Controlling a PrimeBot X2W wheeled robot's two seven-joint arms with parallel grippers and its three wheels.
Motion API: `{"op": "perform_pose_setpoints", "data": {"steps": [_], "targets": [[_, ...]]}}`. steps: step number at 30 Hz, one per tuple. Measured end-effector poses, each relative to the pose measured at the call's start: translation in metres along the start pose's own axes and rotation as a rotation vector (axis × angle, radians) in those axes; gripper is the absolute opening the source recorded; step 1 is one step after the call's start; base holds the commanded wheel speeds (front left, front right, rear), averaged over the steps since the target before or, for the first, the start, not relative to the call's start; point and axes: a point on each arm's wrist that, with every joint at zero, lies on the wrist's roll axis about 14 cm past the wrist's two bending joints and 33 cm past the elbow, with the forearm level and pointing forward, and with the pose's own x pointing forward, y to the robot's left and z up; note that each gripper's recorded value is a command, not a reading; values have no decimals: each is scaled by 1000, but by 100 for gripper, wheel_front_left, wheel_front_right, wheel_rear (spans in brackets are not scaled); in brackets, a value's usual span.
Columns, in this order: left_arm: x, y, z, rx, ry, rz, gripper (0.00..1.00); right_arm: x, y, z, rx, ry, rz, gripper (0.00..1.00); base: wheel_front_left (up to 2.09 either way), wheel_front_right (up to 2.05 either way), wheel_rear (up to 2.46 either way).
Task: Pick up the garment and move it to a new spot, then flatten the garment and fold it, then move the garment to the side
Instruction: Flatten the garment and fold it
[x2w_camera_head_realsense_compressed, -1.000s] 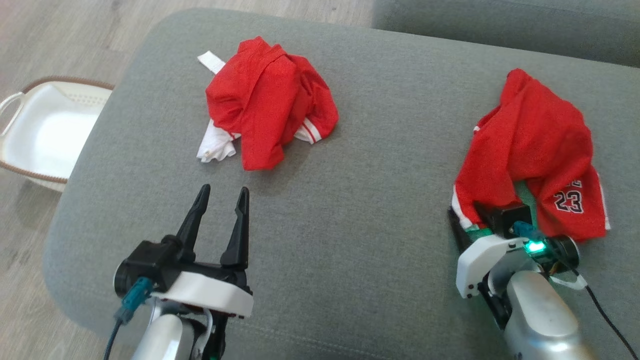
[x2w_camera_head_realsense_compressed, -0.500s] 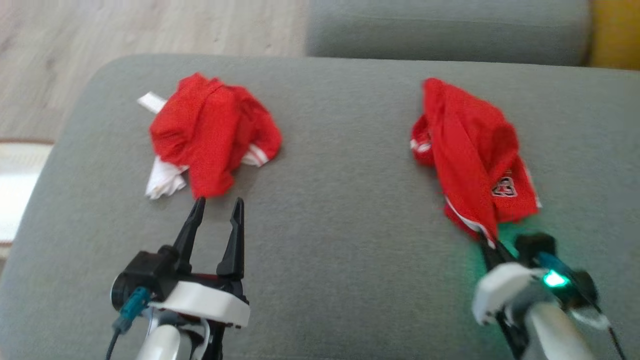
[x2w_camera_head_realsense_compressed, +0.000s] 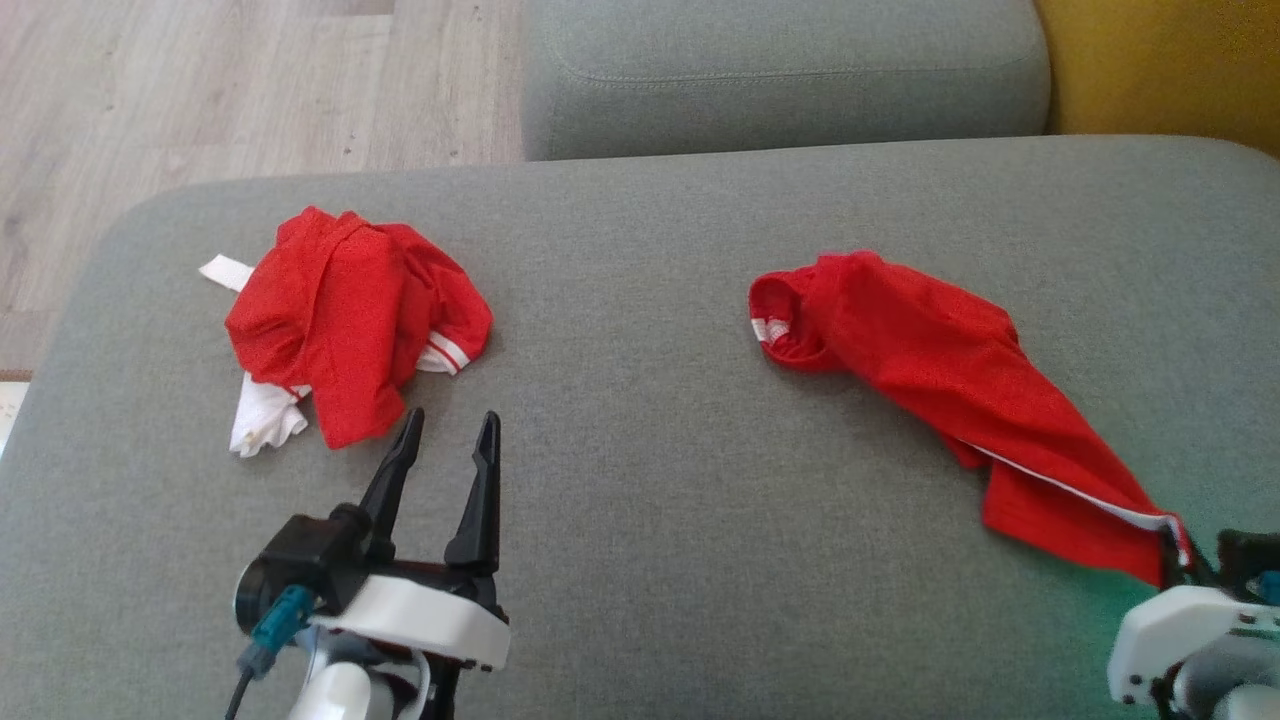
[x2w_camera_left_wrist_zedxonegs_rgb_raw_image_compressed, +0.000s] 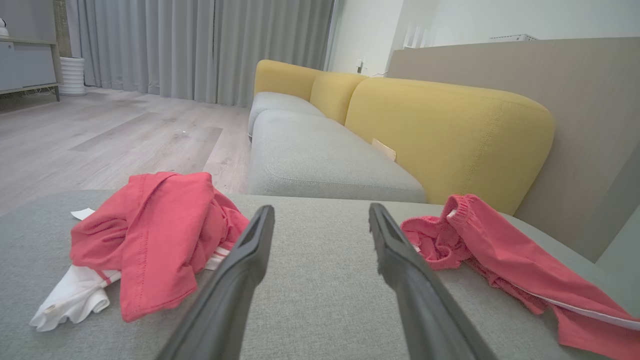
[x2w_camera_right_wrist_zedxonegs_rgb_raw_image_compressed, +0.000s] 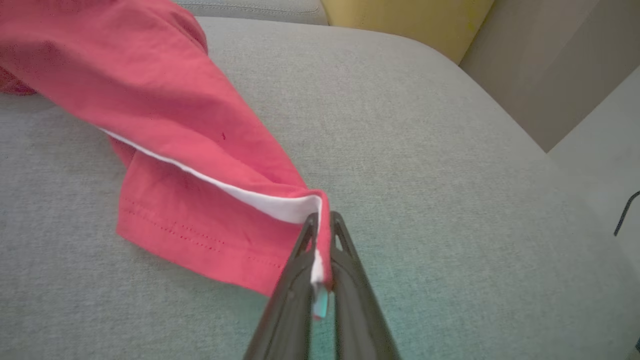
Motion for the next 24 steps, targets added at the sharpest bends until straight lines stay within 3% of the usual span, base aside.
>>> {"op": "perform_pose_setpoints", "data": {"steps": [1,2,6,11,18,24], "targets": [[0,0,0,0,0,1,100,0,-4,1,-4,-3,-14,91,0,0,0],[0,1,0,0,-1,2,100,-1,-8,3,-8,-6,-25,100,0,0,0],[-1,2,0,0,1,5,100,0,-4,5,-11,-16,-12,100,0,0,0],[0,2,-2,-1,6,2,100,-2,26,31,22,-131,80,100,0,0,0],[0,2,-3,-1,10,2,100,-19,91,73,37,-307,279,100,0,0,0],[-5,8,-4,0,12,26,100,-32,144,73,-9,-322,438,100,0,0,0]]}}
